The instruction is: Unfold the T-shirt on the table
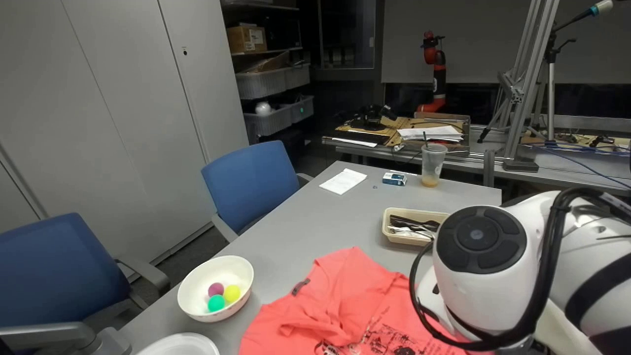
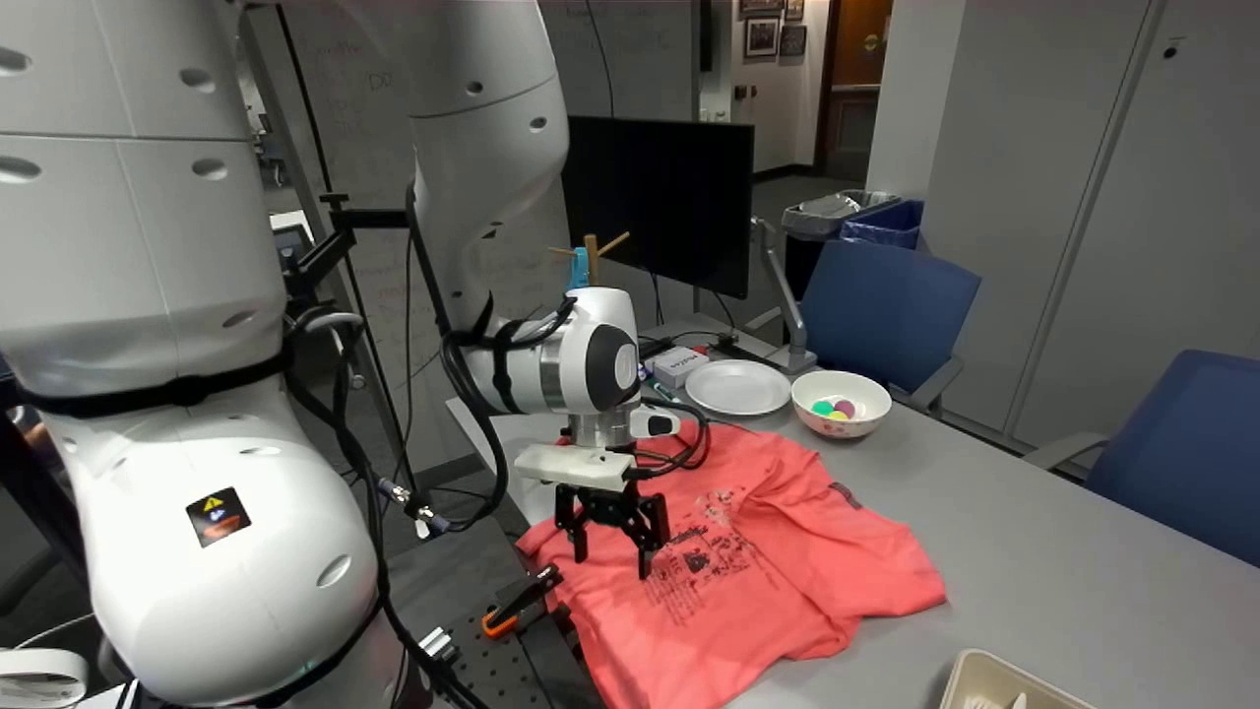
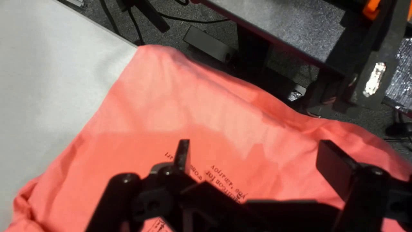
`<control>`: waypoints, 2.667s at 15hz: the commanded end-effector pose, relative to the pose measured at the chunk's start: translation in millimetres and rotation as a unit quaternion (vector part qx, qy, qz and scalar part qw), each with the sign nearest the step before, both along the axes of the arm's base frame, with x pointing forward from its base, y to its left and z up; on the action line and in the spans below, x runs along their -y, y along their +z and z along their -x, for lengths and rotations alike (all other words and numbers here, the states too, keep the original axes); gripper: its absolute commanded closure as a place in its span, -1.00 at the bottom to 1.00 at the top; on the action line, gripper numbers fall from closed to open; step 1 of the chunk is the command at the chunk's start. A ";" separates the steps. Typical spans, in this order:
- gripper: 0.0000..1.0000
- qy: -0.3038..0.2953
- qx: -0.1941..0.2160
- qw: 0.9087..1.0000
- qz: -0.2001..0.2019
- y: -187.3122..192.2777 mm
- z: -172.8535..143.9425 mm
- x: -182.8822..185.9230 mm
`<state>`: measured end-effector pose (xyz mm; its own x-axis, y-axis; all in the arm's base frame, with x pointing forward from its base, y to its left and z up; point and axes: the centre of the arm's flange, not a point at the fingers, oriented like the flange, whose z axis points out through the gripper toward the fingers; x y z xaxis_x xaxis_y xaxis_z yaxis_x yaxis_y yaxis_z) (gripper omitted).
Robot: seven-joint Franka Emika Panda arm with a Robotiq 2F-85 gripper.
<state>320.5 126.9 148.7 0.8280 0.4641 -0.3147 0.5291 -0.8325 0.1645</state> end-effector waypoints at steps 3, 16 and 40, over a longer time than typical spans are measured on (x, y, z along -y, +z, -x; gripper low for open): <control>-1.00 -0.002 0.001 1.000 0.000 0.5 0.6 0.3; -1.00 -0.085 0.098 0.985 0.113 70.8 -41.7 84.8; -1.00 -0.014 0.225 0.967 -0.115 68.7 -161.3 -26.8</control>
<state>481.9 153.7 217.2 0.8699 0.4552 0.1897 0.4245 -0.8870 0.1817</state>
